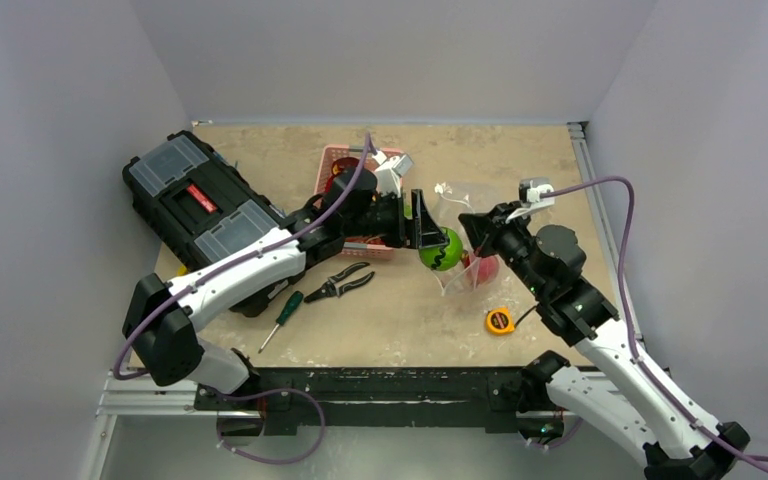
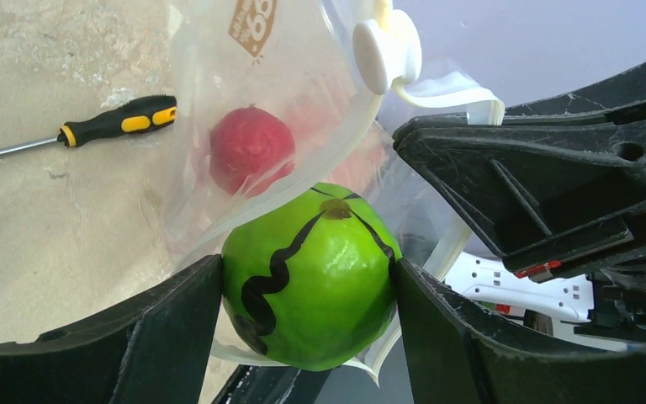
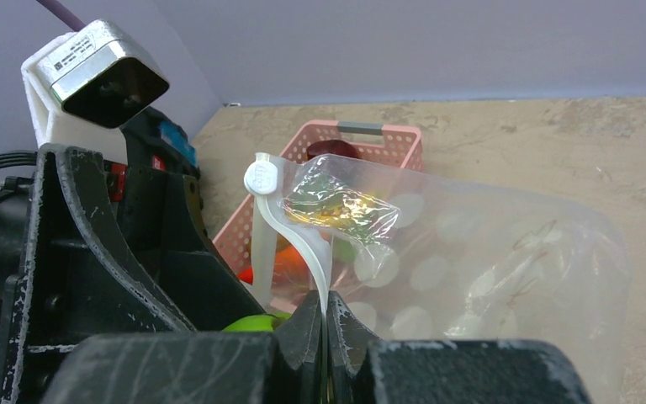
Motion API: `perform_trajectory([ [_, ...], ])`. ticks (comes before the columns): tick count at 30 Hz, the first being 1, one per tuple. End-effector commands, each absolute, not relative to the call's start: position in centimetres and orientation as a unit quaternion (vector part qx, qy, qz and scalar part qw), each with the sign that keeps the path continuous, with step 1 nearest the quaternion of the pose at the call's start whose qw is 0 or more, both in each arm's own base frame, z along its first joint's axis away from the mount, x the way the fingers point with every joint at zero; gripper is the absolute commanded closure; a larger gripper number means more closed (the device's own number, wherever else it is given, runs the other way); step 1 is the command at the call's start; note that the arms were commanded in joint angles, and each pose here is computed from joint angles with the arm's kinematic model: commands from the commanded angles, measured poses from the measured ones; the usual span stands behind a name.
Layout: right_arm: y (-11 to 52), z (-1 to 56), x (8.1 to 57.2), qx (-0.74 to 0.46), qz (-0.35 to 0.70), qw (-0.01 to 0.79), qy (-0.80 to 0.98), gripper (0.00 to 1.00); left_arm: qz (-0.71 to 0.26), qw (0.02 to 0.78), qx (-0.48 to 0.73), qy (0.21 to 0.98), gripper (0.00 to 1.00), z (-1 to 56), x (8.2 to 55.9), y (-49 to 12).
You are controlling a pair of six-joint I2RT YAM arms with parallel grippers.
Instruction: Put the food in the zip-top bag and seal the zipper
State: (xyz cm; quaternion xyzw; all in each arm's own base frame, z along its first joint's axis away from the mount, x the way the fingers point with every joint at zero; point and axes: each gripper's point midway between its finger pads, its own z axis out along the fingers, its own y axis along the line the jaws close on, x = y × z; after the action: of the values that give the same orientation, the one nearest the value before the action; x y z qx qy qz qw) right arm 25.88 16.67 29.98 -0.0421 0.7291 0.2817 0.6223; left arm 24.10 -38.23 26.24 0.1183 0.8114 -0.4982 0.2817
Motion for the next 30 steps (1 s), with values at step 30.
perform_trajectory([
  [30, 16.0, 31.3, 25.6, -0.037, 0.276, 0.643, 0.714, 1.0, -0.494, 0.413, 0.218, 0.734, 0.11, 34.6, 21.7, -33.9],
])
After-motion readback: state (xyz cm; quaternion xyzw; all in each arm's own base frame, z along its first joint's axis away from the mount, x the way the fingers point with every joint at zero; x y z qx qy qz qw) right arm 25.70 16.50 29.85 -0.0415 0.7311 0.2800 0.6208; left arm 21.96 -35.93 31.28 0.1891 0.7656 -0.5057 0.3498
